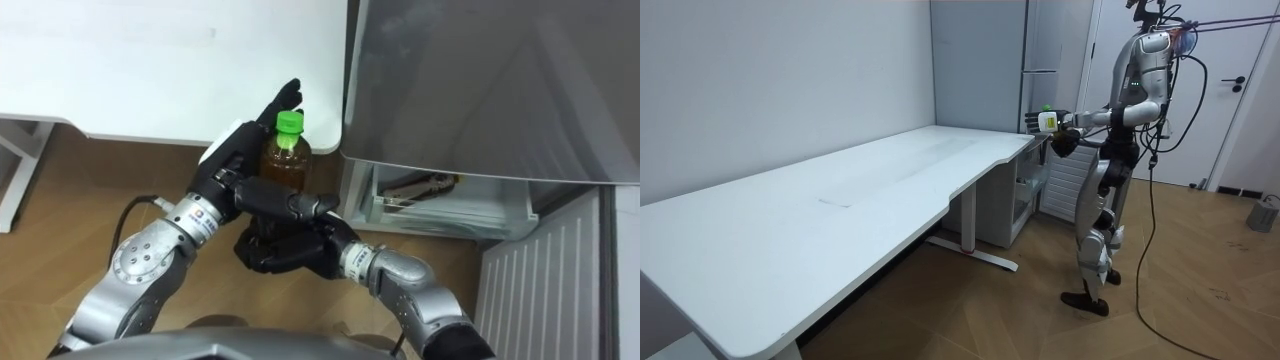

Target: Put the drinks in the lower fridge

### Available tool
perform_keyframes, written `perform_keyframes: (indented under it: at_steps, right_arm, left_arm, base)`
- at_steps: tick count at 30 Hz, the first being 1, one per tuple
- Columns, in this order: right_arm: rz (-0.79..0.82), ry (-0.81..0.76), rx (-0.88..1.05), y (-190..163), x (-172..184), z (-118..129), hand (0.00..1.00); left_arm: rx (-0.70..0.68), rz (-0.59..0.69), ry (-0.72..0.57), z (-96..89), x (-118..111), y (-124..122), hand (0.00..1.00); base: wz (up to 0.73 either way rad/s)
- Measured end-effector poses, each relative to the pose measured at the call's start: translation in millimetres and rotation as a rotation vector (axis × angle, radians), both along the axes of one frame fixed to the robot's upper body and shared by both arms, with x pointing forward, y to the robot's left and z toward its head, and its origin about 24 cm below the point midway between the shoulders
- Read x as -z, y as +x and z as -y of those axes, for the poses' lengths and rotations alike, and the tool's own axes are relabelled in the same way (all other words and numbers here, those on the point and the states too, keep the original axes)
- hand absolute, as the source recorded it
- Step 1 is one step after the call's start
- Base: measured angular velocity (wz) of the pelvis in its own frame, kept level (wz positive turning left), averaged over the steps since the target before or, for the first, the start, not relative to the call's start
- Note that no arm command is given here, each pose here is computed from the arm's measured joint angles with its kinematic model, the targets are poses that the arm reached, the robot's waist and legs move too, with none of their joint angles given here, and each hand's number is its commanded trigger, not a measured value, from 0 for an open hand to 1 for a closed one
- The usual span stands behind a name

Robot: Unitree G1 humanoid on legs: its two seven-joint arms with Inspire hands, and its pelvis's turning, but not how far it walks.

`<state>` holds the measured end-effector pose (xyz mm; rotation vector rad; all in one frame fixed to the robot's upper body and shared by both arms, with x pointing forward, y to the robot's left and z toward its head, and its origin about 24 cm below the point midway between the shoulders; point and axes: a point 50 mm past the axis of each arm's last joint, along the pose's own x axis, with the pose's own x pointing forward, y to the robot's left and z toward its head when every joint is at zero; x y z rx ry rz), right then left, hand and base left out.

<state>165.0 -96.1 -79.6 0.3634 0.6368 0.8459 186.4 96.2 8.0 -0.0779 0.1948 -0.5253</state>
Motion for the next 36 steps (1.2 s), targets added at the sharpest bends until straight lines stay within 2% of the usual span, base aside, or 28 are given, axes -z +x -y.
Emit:
perform_keyframes:
  at_steps: [17,28,36]
  right_arm:
    - [-0.019,-0.011,0.005,-2.2,4.0,2.6,1.0]
    - [-0.042,-0.039,0.012,-4.7,8.8,10.3,1.0]
    - [-0.031,-0.042,0.04,-2.3,7.2,16.8,1.0]
  left_arm:
    - [-0.017,0.011,0.004,-0.8,-1.8,1.7,0.0]
    - [-0.062,0.177,0.054,-5.2,-24.4,12.9,0.0]
    - [-0.238,0.37,0.051,-33.4,-61.2,22.3,0.0]
  base:
    - [0.0]
    - [0.0]
    - [0.0]
